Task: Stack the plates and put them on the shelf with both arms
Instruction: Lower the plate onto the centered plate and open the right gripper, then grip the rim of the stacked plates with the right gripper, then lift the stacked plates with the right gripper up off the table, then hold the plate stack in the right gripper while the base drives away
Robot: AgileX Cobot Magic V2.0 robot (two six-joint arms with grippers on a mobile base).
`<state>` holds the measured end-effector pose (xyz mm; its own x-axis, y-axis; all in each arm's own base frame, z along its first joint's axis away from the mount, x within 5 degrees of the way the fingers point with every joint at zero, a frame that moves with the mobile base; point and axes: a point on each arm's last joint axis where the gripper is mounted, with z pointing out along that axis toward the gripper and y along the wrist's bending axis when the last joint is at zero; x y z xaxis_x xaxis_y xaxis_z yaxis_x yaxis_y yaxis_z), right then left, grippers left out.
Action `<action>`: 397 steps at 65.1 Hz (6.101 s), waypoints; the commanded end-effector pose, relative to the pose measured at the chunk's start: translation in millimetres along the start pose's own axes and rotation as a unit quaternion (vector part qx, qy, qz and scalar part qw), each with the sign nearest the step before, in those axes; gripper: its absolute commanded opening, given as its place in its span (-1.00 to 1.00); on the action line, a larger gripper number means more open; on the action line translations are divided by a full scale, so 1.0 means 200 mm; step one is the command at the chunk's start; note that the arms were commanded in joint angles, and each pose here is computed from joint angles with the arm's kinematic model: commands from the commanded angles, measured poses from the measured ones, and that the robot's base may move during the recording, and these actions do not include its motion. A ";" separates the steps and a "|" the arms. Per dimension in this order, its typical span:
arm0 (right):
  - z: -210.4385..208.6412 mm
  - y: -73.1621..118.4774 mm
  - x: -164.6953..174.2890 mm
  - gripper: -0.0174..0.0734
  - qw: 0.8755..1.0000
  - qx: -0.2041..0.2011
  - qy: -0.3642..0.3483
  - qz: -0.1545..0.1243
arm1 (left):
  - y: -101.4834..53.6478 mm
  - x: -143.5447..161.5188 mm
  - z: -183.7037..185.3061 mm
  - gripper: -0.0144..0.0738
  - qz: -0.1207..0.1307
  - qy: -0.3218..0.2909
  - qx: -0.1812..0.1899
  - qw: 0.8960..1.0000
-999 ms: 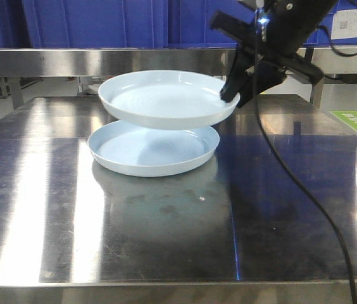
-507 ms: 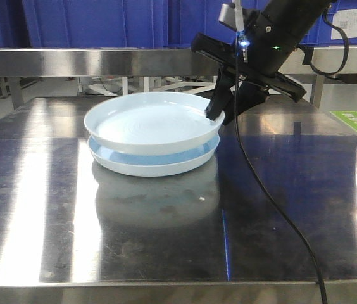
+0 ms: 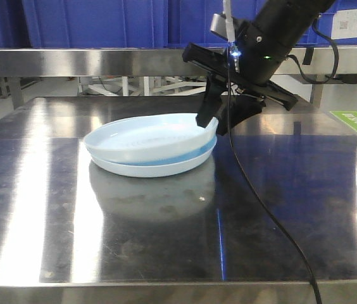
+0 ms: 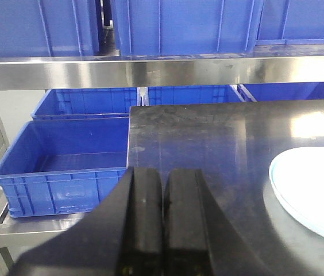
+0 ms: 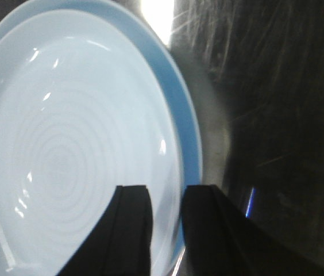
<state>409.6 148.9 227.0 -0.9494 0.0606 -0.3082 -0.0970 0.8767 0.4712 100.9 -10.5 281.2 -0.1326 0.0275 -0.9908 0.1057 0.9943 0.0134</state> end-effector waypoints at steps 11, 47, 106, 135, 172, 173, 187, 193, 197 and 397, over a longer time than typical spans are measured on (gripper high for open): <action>-0.14 0.08 -0.04 0.21 0.998 -0.023 -0.050 -0.007 | 0.00 -0.09 -0.01 -0.48 -0.003 -0.055 -0.002 0.998; -0.13 0.06 -0.06 0.52 0.997 -0.006 -0.069 -0.020 | 0.00 -0.09 -0.01 -0.48 -0.003 -0.055 -0.002 0.998; -0.02 0.08 -0.04 0.06 0.998 0.001 -0.055 -0.030 | 0.00 -0.09 -0.01 -0.48 -0.003 -0.055 -0.002 0.998; -0.03 0.08 -0.05 -0.50 0.997 0.008 -0.062 -0.038 | 0.00 -0.09 -0.01 -0.48 -0.003 -0.055 -0.002 0.998; -0.41 0.18 -0.09 -0.51 0.967 0.025 -0.229 -0.107 | 0.00 -0.09 -0.01 -0.48 -0.003 -0.055 -0.002 0.998; -0.42 0.17 -0.08 -0.51 0.966 0.028 -0.235 -0.108 | 0.00 -0.09 -0.01 -0.48 -0.003 -0.055 -0.002 0.998; -0.55 0.12 0.05 -0.51 0.929 0.046 -0.344 -0.127 | 0.00 -0.09 -0.01 -0.48 -0.003 -0.055 -0.002 0.998; -0.62 0.07 0.15 -0.51 0.910 0.051 -0.393 -0.123 | 0.00 -0.09 -0.01 -0.48 -0.003 -0.055 -0.002 0.998; -0.66 0.04 0.20 -0.51 0.899 0.055 -0.418 -0.120 | 0.00 -0.09 -0.01 -0.48 -0.003 -0.055 -0.002 0.998; -1.03 -0.29 1.16 -0.51 0.815 0.081 -0.566 -0.091 | 0.00 -0.09 -0.01 -0.48 -0.003 -0.055 -0.002 0.998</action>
<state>133.2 16.8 278.2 -0.1603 0.2358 -0.9585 -0.0802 0.9647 0.2507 100.9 -10.5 281.2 -0.1326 0.0275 -0.9908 0.1057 0.9943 0.0134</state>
